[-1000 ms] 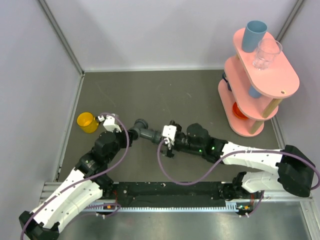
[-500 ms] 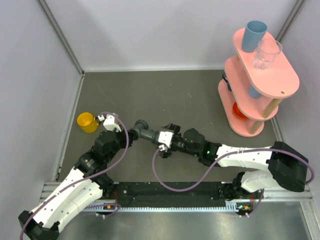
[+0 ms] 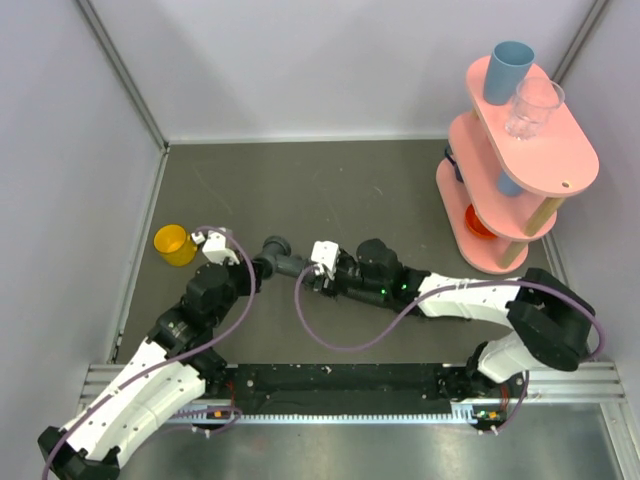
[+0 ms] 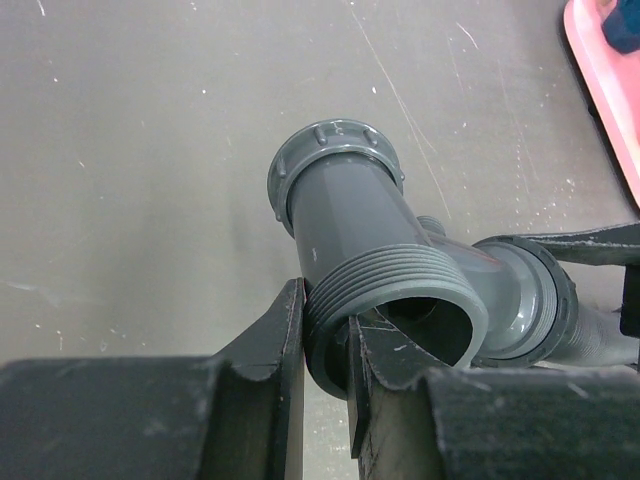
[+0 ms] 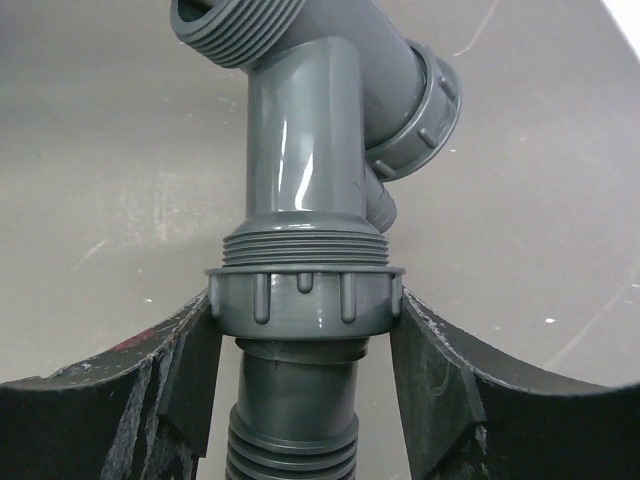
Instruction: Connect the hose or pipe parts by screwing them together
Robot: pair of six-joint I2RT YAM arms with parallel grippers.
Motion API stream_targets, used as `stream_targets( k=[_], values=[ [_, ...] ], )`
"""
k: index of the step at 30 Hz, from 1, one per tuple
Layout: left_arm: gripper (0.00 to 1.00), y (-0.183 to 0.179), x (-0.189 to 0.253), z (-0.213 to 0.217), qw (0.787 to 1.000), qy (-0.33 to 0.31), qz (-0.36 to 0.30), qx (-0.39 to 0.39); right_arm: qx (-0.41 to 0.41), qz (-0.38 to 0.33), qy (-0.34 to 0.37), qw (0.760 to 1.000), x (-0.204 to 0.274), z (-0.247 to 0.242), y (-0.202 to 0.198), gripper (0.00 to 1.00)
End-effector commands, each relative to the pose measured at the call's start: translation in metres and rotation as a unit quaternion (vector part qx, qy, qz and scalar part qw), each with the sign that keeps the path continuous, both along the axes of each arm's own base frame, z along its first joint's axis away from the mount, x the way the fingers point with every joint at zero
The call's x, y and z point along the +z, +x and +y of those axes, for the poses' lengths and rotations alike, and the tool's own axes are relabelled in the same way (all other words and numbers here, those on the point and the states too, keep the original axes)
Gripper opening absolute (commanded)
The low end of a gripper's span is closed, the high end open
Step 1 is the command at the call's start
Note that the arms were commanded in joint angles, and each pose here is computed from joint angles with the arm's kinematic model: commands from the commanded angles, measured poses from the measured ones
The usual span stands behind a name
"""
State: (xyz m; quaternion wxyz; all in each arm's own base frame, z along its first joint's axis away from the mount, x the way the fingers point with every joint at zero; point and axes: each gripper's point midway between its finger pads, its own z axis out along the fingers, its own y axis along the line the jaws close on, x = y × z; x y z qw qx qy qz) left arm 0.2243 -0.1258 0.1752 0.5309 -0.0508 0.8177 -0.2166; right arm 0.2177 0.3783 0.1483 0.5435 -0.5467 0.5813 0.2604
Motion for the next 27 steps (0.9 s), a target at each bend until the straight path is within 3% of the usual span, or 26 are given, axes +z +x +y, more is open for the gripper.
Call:
stream_targets(
  k=[1, 3, 6, 9, 19, 27],
  values=[
    [0.0, -0.001, 0.02, -0.02, 0.997, -0.043, -0.042, -0.043, 0.04, 0.075, 0.1, 0.991, 0.046, 0.021, 0.009, 0.11],
    [0.0, -0.001, 0.021, -0.021, 0.997, -0.046, -0.05, -0.048, 0.044, 0.124, 0.118, 0.984, 0.046, 0.023, 0.012, 0.15],
    [0.0, 0.0, 0.017, -0.02, 0.997, -0.043, -0.05, -0.046, 0.027, 0.174, 0.147, 0.973, 0.051, 0.018, 0.029, 0.46],
    [0.0, 0.0, 0.013, -0.02, 0.997, -0.035, -0.044, -0.046, 0.007, 0.177, 0.167, 0.97, 0.056, 0.011, 0.041, 0.58],
    [0.0, -0.002, 0.013, -0.016, 0.998, -0.03, -0.043, -0.042, -0.026, 0.161, 0.156, 0.974, 0.055, 0.008, 0.059, 0.6],
    [0.0, -0.004, 0.015, -0.015, 0.998, -0.031, -0.039, -0.042, -0.037, 0.156, 0.157, 0.975, 0.056, 0.009, 0.068, 0.72]
  ],
)
